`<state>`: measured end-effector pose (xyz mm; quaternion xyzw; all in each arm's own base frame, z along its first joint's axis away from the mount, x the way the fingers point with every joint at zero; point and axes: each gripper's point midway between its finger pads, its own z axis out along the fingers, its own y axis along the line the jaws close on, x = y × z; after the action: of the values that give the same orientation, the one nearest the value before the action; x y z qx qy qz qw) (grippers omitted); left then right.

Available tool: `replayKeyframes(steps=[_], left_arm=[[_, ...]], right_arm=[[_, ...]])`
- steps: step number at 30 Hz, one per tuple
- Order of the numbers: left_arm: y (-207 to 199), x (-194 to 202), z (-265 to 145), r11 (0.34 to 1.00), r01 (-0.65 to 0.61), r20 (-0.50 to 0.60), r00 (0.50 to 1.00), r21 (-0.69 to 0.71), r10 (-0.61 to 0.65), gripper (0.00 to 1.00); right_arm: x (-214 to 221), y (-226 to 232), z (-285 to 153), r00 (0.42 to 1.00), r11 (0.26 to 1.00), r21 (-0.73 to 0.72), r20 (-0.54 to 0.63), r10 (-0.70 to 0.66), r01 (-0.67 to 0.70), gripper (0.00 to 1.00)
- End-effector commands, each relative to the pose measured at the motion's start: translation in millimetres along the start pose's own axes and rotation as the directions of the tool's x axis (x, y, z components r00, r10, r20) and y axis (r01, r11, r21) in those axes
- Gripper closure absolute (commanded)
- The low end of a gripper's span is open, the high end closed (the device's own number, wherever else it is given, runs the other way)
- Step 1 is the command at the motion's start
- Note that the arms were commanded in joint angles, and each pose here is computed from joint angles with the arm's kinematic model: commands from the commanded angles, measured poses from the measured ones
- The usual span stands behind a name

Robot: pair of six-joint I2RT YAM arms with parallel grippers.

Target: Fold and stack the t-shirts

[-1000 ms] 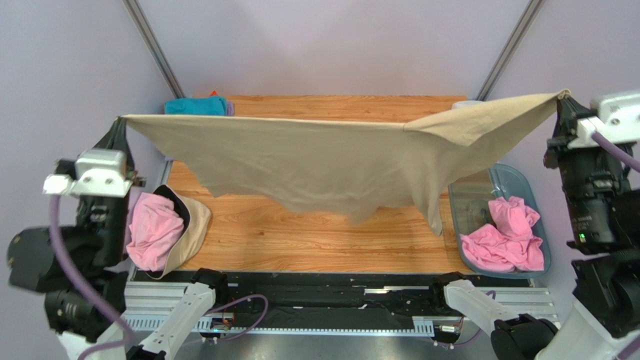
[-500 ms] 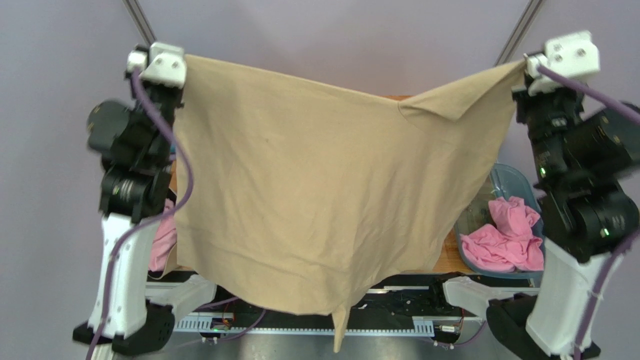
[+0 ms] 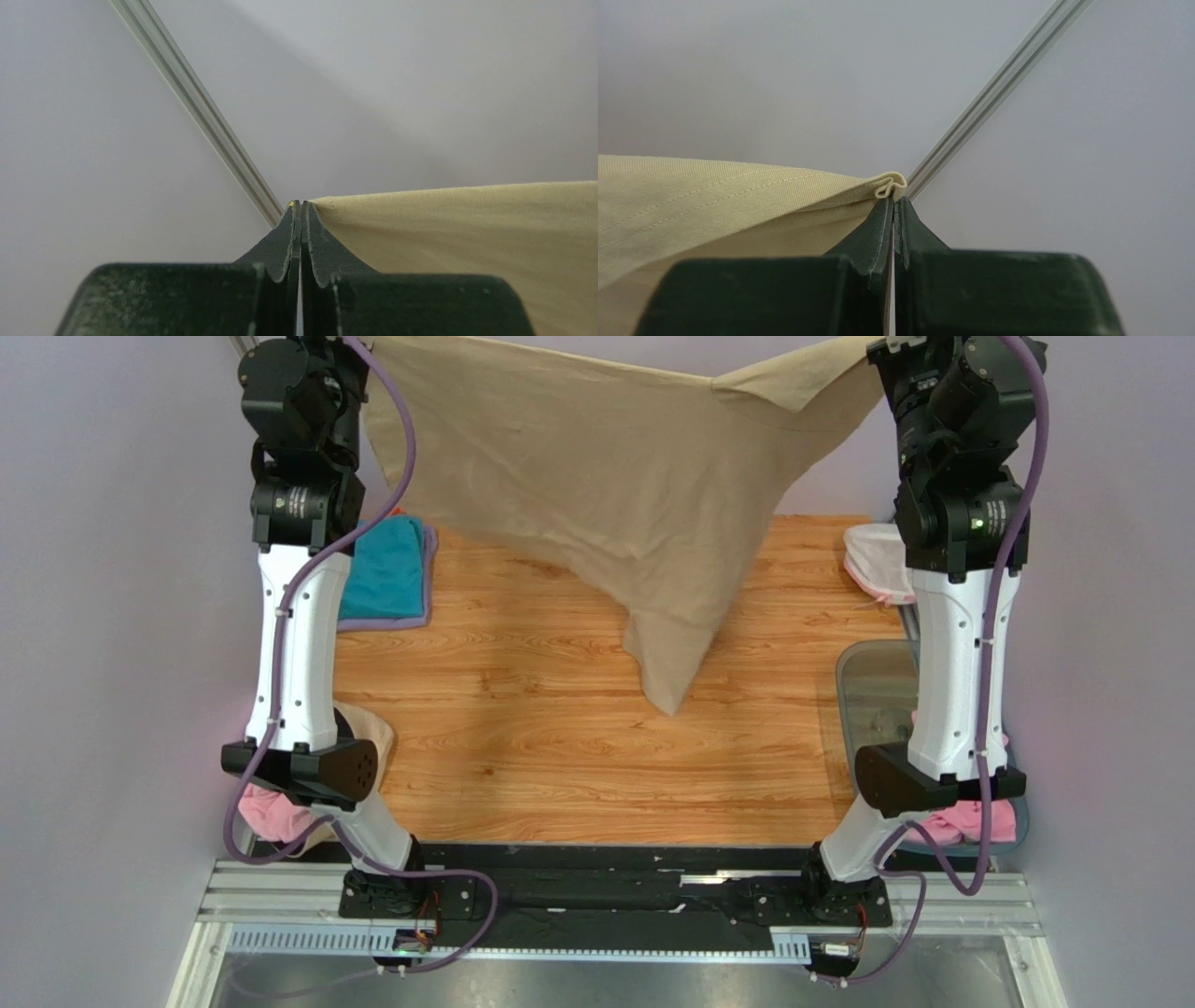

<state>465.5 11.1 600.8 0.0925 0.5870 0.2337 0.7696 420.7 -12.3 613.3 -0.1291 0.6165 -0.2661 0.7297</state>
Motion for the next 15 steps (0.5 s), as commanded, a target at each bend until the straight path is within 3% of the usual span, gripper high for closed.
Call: replayKeyframes(steps=[1, 5, 8, 9, 11, 12, 13, 15], left_arm=[[43.1, -44.0, -36.0, 0.995, 0.048, 0.107, 0.994, -0.083, -0.039, 1.00], [28.7, -24.9, -61.5, 0.998, 0.066, 0.080, 0.995, -0.019, -0.064, 1.00], [8.9, 6.5, -80.4, 0.997, 0.060, 0.021, 0.998, 0.043, -0.060, 1.00], [-6.9, 35.8, -81.7, 0.996, 0.041, -0.038, 0.999, 0.074, -0.038, 1.00], [-10.5, 47.5, -96.1, 0.996, 0.019, -0.049, 0.999, 0.090, -0.014, 1.00], [-22.7, 70.6, -106.4, 0.992, 0.008, -0.088, 0.996, 0.123, 0.003, 1.00], [-31.2, 82.2, -112.2, 0.988, 0.006, -0.105, 0.994, 0.151, 0.010, 1.00], [-56.2, 123.2, -133.3, 0.972, -0.013, -0.164, 0.985, 0.233, 0.052, 1.00]], right_arm=[[-63.8, -84.9, -52.5, 0.979, 0.972, 0.221, 0.202, 0.029, -0.074, 1.00], [-52.7, -76.6, -69.3, 0.981, 0.980, 0.176, 0.184, 0.060, -0.092, 1.00], [-27.0, -58.6, -79.6, 0.990, 0.989, 0.119, 0.119, 0.073, -0.087, 1.00], [-18.4, -50.7, -81.9, 0.991, 0.990, 0.095, 0.097, 0.091, -0.100, 1.00], [13.1, -25.5, -90.2, 0.996, 0.996, 0.024, 0.021, 0.090, -0.091, 1.00], [24.9, -16.9, -93.0, 0.995, 0.995, 0.006, -0.003, 0.098, -0.098, 1.00], [64.7, 12.0, -89.7, 0.993, 0.996, -0.045, -0.092, 0.075, -0.079, 1.00], [84.5, 24.0, -110.0, 0.990, 0.993, -0.076, -0.113, 0.080, -0.089, 1.00]])
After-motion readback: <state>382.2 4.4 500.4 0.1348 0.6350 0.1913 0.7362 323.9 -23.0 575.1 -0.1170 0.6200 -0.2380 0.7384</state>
